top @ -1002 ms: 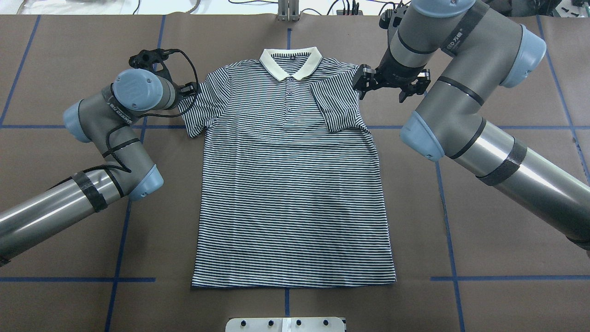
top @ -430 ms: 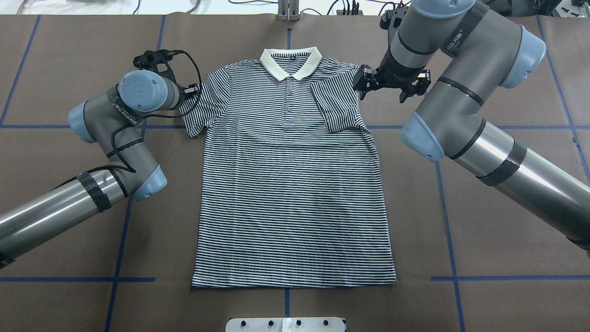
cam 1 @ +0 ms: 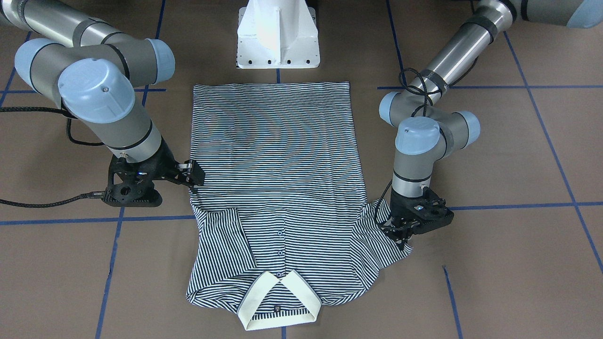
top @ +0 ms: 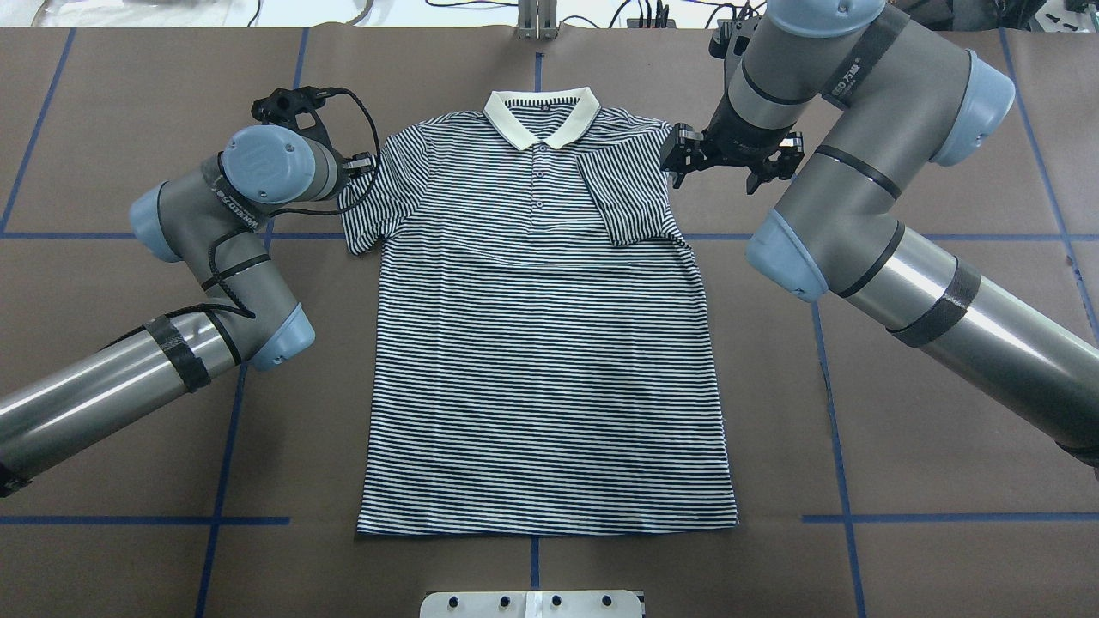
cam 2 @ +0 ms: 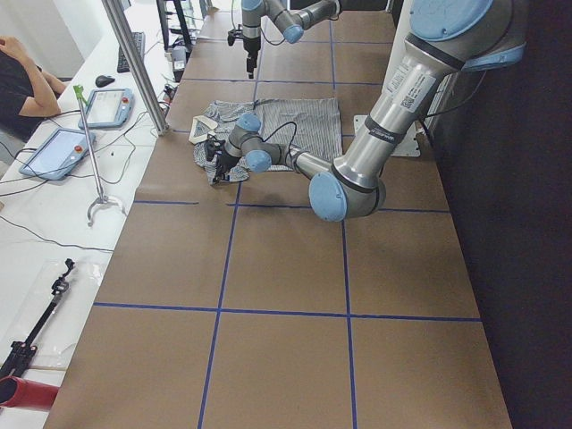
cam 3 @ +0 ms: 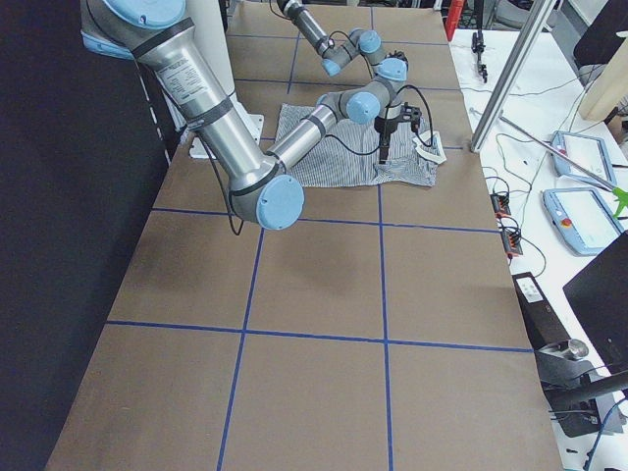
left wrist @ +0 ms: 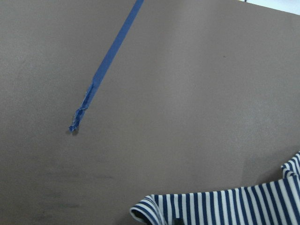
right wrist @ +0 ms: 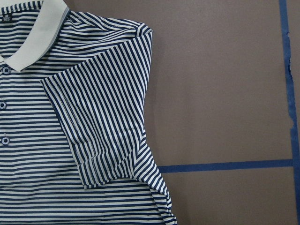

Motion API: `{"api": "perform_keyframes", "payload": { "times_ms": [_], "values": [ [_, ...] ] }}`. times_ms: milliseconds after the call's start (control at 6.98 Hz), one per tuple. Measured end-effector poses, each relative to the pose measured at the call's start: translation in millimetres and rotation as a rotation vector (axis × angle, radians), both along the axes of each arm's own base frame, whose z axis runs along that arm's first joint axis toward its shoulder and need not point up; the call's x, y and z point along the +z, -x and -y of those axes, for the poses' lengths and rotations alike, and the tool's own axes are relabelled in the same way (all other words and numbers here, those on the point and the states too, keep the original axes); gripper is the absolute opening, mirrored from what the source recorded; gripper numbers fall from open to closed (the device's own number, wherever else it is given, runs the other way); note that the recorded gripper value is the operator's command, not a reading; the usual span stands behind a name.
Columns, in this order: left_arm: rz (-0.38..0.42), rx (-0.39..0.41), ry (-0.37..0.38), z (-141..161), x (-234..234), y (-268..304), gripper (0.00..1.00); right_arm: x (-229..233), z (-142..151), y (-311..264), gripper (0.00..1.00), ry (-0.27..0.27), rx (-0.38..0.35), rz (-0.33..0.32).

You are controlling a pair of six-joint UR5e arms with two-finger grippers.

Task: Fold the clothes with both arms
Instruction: 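Fold the other sleeve inward with the left gripper while the right gripper lifts away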

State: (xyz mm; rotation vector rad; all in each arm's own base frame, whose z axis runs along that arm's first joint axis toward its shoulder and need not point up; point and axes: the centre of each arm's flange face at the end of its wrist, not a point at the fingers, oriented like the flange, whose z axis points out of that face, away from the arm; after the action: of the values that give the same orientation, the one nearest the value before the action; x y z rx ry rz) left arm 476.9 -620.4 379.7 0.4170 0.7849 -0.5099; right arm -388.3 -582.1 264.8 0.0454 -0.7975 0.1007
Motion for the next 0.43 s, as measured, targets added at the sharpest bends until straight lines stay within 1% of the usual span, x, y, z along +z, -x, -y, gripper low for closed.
{"api": "perform_keyframes", "payload": {
  "times_ms": [286,430],
  "values": [
    [-0.033,0.003,-0.007,-7,-49,13,0.00,9,3,1,1.00,0.006,0.001,-0.015],
    [-0.045,-0.010,0.018,-13,-74,17,0.00,12,4,1,1.00,0.009,0.001,-0.020]
  ]
}}
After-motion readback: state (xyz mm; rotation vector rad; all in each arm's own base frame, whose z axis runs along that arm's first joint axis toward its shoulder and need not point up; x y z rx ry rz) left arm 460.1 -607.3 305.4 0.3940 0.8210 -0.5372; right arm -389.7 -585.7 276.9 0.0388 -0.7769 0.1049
